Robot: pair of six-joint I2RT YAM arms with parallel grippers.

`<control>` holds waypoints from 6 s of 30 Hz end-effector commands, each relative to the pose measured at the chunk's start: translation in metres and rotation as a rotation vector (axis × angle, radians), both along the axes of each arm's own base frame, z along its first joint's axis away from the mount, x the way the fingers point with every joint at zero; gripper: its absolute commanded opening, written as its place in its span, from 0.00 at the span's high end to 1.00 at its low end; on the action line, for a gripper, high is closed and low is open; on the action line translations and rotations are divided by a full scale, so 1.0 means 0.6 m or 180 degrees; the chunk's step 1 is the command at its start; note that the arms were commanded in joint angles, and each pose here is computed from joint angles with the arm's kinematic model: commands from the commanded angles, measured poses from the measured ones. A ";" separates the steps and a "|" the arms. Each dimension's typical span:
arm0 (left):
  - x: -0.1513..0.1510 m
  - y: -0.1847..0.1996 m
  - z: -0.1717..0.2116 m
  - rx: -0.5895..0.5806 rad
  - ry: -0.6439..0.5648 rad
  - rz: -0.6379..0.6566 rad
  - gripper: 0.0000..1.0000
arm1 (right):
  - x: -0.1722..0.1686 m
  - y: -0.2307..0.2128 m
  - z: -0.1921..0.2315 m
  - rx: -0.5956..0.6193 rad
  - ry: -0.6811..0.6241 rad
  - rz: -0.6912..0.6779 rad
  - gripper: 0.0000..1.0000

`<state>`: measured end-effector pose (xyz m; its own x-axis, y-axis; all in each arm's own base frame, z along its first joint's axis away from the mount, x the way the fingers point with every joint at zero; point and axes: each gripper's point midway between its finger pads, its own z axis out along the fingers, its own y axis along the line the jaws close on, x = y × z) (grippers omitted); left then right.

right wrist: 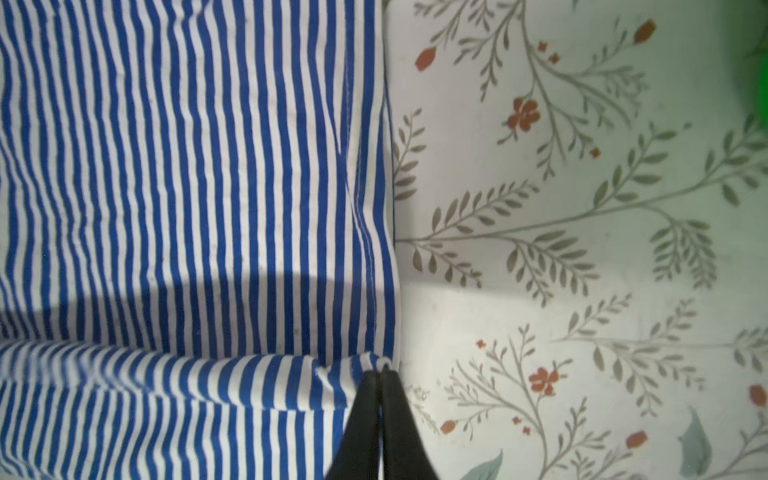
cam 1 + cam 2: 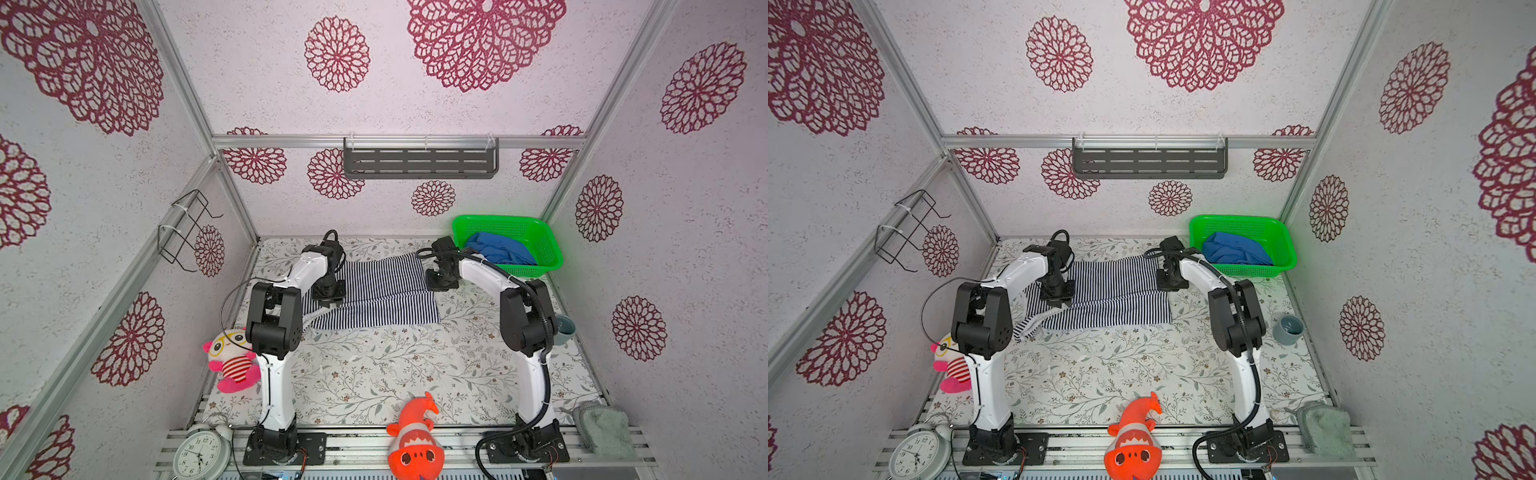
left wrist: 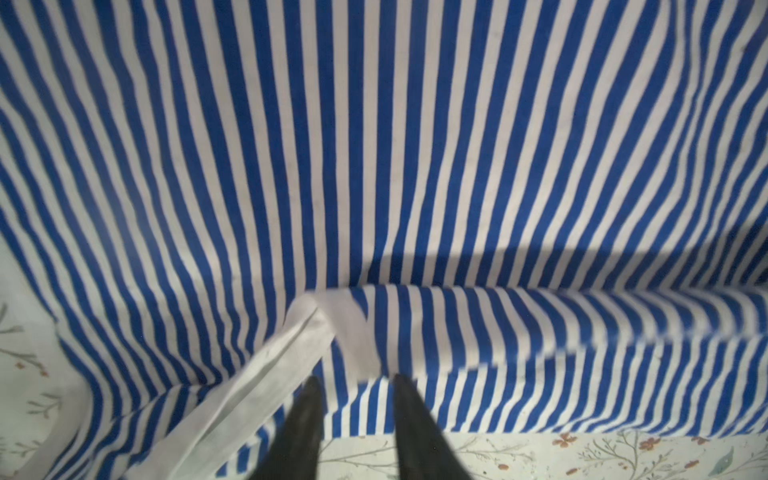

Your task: Fold and stack the tank tops

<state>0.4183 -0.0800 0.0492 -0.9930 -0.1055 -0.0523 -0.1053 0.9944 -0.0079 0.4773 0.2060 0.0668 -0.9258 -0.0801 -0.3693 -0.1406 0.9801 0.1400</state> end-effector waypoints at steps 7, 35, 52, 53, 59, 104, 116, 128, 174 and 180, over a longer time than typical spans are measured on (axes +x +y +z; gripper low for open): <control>-0.040 0.072 0.121 0.0007 -0.0327 0.0321 0.28 | -0.023 -0.039 0.057 -0.0010 -0.0178 -0.0150 0.57; -0.177 0.143 0.037 0.0315 -0.0233 0.1027 0.54 | -0.061 0.039 -0.088 0.0199 0.0009 -0.0341 0.82; -0.079 0.146 0.007 -0.0087 -0.0340 0.0973 0.56 | -0.067 -0.010 -0.116 0.0018 0.0071 -0.0522 0.82; -0.069 0.133 0.013 -0.0235 -0.0402 0.0955 0.56 | -0.066 -0.018 -0.116 0.0005 0.0063 -0.0553 0.82; -0.065 0.089 0.057 -0.0751 -0.0567 0.0859 0.56 | -0.059 -0.052 -0.116 0.0005 0.0044 -0.0704 0.82; -0.152 0.193 0.014 0.0301 -0.0241 0.1147 0.99 | -0.054 -0.041 -0.124 0.0075 0.0099 -0.0634 0.82; -0.077 0.243 0.095 -0.0333 -0.0940 0.1537 1.00 | -0.052 -0.048 -0.134 -0.0011 0.0106 -0.0646 0.85; -0.029 0.265 0.037 -0.0401 -0.0746 0.1595 1.00 | -0.028 -0.042 -0.110 -0.0015 -0.0007 -0.0582 0.85; 0.010 -0.008 0.054 -0.0606 -0.0831 0.0756 0.44 | -0.060 -0.040 -0.105 -0.0049 -0.0070 -0.0597 0.68; -0.009 -0.069 0.004 -0.0730 -0.0615 0.0577 0.47 | -0.135 -0.068 -0.138 -0.0137 0.0123 -0.0727 0.69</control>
